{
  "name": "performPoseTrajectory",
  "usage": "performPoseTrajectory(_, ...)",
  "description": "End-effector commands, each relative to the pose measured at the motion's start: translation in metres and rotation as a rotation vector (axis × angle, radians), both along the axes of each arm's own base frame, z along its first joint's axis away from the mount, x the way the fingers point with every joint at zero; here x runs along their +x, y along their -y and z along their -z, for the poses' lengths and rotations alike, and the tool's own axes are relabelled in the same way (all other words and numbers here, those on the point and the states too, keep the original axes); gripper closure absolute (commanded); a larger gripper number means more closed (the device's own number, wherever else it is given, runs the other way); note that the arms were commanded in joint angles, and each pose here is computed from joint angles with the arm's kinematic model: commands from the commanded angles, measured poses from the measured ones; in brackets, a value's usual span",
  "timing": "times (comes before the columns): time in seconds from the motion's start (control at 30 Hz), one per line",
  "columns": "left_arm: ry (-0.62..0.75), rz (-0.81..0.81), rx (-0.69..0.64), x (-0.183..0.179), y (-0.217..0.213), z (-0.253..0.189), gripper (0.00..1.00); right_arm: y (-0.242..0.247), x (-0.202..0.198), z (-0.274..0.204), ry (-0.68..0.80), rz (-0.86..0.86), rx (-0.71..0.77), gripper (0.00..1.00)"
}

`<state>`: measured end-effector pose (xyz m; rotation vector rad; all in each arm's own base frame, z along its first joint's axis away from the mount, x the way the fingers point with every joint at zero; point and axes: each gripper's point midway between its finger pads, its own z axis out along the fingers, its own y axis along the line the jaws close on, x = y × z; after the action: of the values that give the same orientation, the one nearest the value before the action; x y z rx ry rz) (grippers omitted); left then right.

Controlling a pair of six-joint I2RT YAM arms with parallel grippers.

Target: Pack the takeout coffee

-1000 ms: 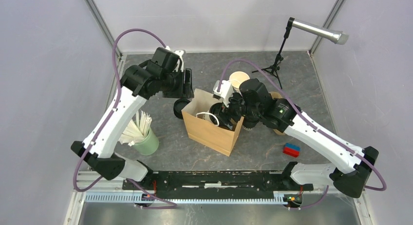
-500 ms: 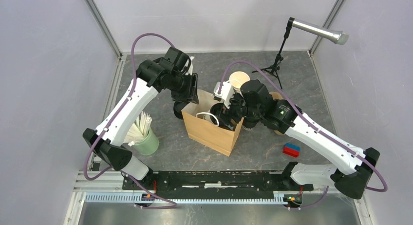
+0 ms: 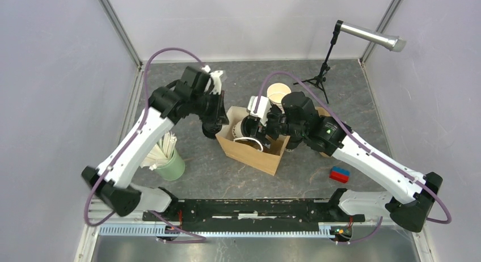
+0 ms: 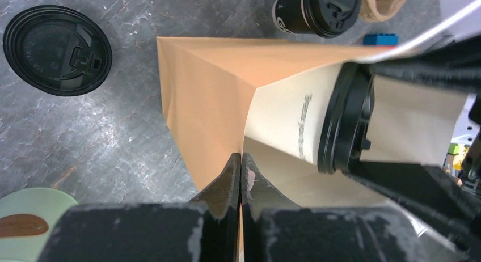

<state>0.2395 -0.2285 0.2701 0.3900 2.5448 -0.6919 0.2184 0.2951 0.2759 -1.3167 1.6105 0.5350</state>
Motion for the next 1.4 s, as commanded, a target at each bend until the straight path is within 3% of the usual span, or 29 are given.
performPoseTrajectory(0.0, 0.202, 0.054, -0.207, -0.010, 0.010, -0.028, 0.98, -0.015, 0.000, -0.028, 0.096, -0.073, 0.091, 0.28)
performPoseTrajectory(0.37, 0.279, 0.026, -0.278, -0.038, -0.009, -0.016, 0.97, -0.035, -0.032, 0.008, 0.154, -0.207, -0.020, 0.30)
performPoseTrajectory(0.53, 0.270, 0.018, -0.263, -0.046, -0.017, -0.016, 0.80, -0.036, -0.045, 0.018, 0.207, -0.233, -0.076, 0.30)
performPoseTrajectory(0.6, 0.243, 0.000, -0.232, -0.054, -0.026, -0.016, 0.58, -0.037, -0.053, 0.022, 0.230, -0.249, -0.112, 0.30)
performPoseTrajectory(0.63, 0.237, -0.005, -0.230, -0.057, -0.029, -0.018, 0.52, -0.037, -0.056, 0.025, 0.240, -0.256, -0.128, 0.30)
performPoseTrajectory(0.77, 0.162, -0.006, -0.207, -0.073, -0.035, -0.012, 0.42, -0.033, -0.063, 0.031, 0.258, -0.255, -0.157, 0.29)
performPoseTrajectory(1.0, 0.012, 0.032, -0.135, -0.094, -0.041, 0.005, 0.37, -0.029, -0.062, 0.034, 0.288, -0.203, -0.173, 0.29)
performPoseTrajectory(1.37, -0.050, 0.096, -0.112, -0.109, -0.032, 0.010, 0.34, -0.036, -0.056, 0.031, 0.320, -0.132, -0.161, 0.30)
